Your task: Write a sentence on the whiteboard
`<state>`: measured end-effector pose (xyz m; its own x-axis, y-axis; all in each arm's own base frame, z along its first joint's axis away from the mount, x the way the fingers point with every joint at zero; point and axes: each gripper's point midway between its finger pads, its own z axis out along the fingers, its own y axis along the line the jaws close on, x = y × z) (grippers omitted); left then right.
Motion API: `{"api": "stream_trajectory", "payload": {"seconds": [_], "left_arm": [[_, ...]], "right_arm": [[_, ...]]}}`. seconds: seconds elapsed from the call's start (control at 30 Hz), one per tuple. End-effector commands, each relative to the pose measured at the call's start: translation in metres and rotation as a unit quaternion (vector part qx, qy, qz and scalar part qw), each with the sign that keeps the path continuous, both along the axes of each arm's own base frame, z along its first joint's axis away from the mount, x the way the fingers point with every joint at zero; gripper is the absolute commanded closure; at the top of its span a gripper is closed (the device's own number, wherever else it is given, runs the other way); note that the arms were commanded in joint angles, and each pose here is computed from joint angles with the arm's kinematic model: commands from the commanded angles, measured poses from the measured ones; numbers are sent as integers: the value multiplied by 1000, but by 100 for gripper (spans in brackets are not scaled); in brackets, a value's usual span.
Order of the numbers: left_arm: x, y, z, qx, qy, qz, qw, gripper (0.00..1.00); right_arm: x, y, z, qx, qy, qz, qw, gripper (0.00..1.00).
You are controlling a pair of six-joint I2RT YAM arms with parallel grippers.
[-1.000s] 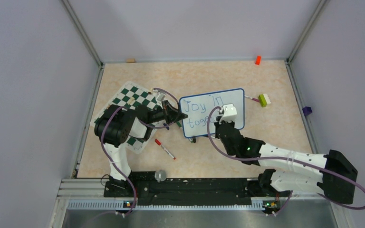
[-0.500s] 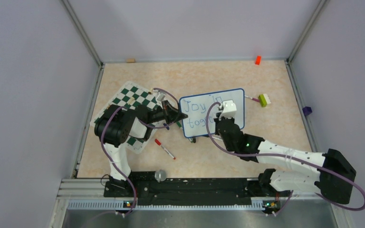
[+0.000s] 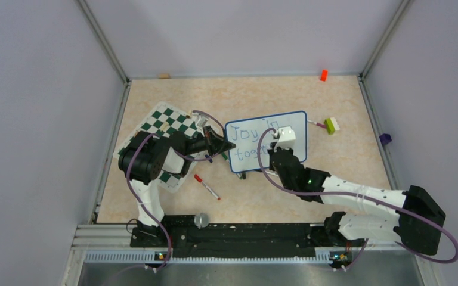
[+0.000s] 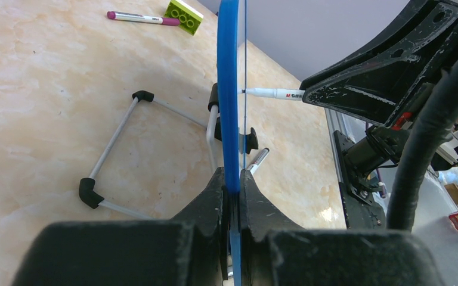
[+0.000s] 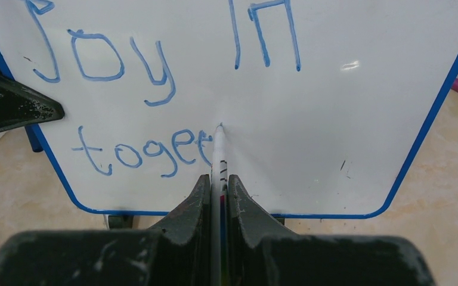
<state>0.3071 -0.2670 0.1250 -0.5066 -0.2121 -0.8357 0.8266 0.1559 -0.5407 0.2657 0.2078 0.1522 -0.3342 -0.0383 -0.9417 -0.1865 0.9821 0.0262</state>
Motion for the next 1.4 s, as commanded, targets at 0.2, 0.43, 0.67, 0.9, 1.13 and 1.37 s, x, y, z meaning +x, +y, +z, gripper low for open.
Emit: {"api": "stream_trajectory", "payload": {"seconds": [0.2,0.43,0.67,0.9,1.13,1.37], "left_arm": [[-3,0,-2,10,-77,-11,997,100],[-3,0,-2,11,-76,-11,997,100],[-2,0,-1,10,-78,-11,997,100],[-3,0,-2,11,-77,-12,997,100],[-2,0,-2,10,-77,-12,997,100],[-2,0,-2,11,-77,-11,997,100]], "right_arm": [[-8,-4,-13,30,24,-3,999,100],[-11,-4,-19,28,33,1,999,100],[-11,-4,-17,31,32,-2,999,100],[-6,-3,-5,31,20,-8,999,100],[0,0,8,30,5,-10,999,100],[5,4,17,24,-5,-10,1000,100]]}}
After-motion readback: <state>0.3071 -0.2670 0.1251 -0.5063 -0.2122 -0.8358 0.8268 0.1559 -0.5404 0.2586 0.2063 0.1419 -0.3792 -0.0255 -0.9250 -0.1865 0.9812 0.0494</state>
